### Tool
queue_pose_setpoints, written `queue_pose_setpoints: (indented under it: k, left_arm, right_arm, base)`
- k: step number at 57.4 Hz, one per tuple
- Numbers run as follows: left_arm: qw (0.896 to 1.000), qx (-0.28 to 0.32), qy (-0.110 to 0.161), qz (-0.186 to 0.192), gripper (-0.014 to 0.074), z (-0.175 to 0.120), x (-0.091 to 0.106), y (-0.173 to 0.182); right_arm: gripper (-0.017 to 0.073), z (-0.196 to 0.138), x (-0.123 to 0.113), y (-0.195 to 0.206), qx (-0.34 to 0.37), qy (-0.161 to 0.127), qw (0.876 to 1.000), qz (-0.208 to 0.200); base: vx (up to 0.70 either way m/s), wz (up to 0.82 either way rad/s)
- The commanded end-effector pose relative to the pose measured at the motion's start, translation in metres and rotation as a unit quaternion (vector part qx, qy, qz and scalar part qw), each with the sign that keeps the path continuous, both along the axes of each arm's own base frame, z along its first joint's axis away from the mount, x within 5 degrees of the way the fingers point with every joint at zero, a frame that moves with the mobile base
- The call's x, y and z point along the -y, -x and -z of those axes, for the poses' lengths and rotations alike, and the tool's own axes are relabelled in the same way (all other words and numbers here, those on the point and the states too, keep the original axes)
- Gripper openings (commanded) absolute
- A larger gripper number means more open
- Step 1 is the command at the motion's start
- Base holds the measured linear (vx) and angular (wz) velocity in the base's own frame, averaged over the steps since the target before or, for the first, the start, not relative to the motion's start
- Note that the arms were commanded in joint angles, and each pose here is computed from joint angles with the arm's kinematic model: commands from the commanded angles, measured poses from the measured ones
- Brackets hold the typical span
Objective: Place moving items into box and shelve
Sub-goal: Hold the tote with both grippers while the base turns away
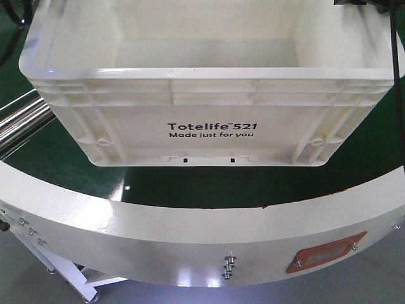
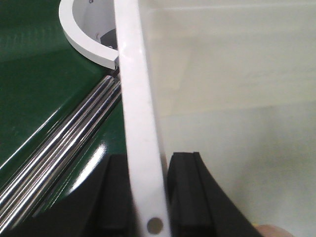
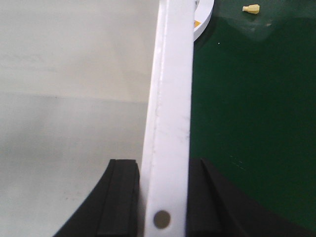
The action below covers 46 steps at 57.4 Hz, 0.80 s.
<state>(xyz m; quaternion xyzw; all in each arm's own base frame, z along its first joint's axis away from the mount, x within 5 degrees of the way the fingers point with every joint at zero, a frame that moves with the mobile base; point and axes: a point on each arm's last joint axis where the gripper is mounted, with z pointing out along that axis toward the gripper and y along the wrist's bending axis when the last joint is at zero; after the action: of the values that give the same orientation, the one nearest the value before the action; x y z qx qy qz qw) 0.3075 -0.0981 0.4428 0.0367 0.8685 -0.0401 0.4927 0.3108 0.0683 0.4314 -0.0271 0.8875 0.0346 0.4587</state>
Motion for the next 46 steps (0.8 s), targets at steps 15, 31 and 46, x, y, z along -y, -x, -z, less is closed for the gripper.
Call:
queue_pose_setpoints:
  k: [15,31,46]
  left_arm:
    - [0.994,0.107,-0.006,0.009,0.0000,-0.0393,-0.0075,0.0152]
    - [0.994,0.107,-0.006,0.009,0.0000,-0.0393,-0.0075,0.0152]
    - [0.994,0.107,-0.006,0.009,0.0000,-0.0393,-0.0075,0.0152]
  right_arm:
    - [-0.0005,-0.0435,0.0060,0.0133,0.126,0.006,0.992,-0.006]
    - [-0.0005,-0.0435,0.0060,0.0133,0.126,0.006,0.992,-0.006]
    - [-0.0005,-0.0435,0.0060,0.0133,0.126,0.006,0.992,-0.006]
  base:
    - [0.00,0.00]
    - [0.00,0.00]
    - [0.00,0.00]
